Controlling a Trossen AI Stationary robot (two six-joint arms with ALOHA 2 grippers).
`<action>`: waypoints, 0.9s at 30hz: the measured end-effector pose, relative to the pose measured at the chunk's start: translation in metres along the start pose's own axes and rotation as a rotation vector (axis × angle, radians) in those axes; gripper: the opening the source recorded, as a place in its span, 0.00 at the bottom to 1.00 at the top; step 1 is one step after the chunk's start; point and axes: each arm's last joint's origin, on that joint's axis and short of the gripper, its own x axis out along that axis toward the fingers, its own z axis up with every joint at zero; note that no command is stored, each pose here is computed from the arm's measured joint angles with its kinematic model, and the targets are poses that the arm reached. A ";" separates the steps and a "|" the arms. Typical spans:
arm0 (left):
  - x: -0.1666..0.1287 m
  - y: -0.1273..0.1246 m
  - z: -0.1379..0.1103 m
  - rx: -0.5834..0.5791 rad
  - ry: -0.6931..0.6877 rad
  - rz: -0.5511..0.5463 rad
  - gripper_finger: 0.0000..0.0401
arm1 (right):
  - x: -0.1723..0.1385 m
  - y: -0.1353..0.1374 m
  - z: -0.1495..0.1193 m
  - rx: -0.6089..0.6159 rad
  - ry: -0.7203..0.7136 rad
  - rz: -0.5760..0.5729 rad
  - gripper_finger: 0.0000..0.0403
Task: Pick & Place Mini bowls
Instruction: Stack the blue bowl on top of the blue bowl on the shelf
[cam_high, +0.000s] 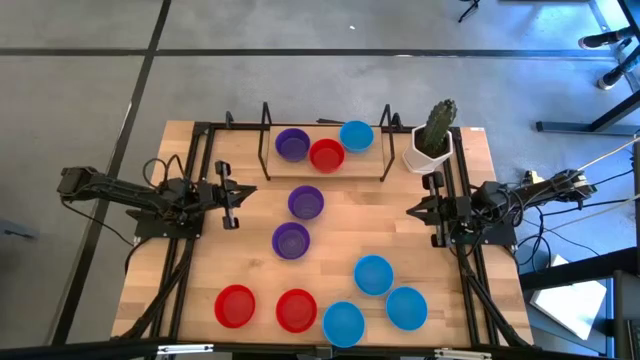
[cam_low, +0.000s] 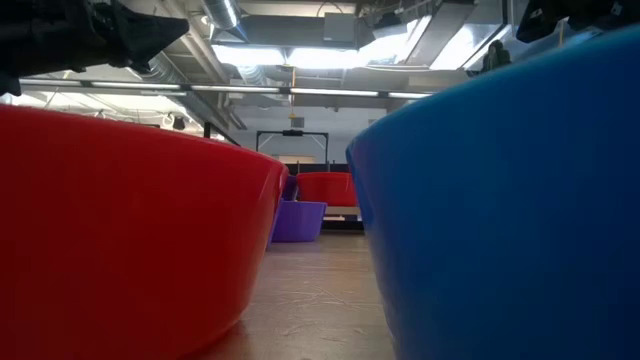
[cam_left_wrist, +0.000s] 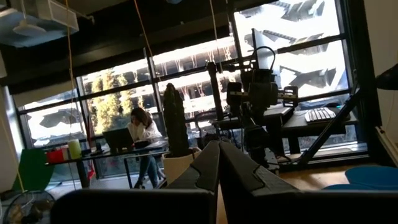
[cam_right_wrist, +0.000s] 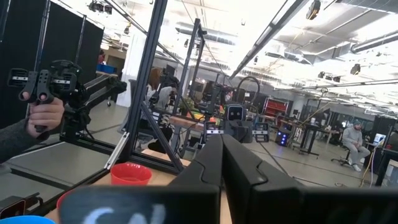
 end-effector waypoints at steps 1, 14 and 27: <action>0.000 0.000 0.000 0.000 0.000 0.000 0.01 | 0.000 0.000 0.000 0.000 0.000 0.000 0.02; 0.000 0.000 0.000 0.016 0.000 0.001 0.01 | 0.000 0.000 0.000 0.000 0.000 0.000 0.02; 0.000 0.000 0.000 0.007 0.001 0.001 0.01 | 0.000 0.000 0.000 0.000 -0.001 0.000 0.02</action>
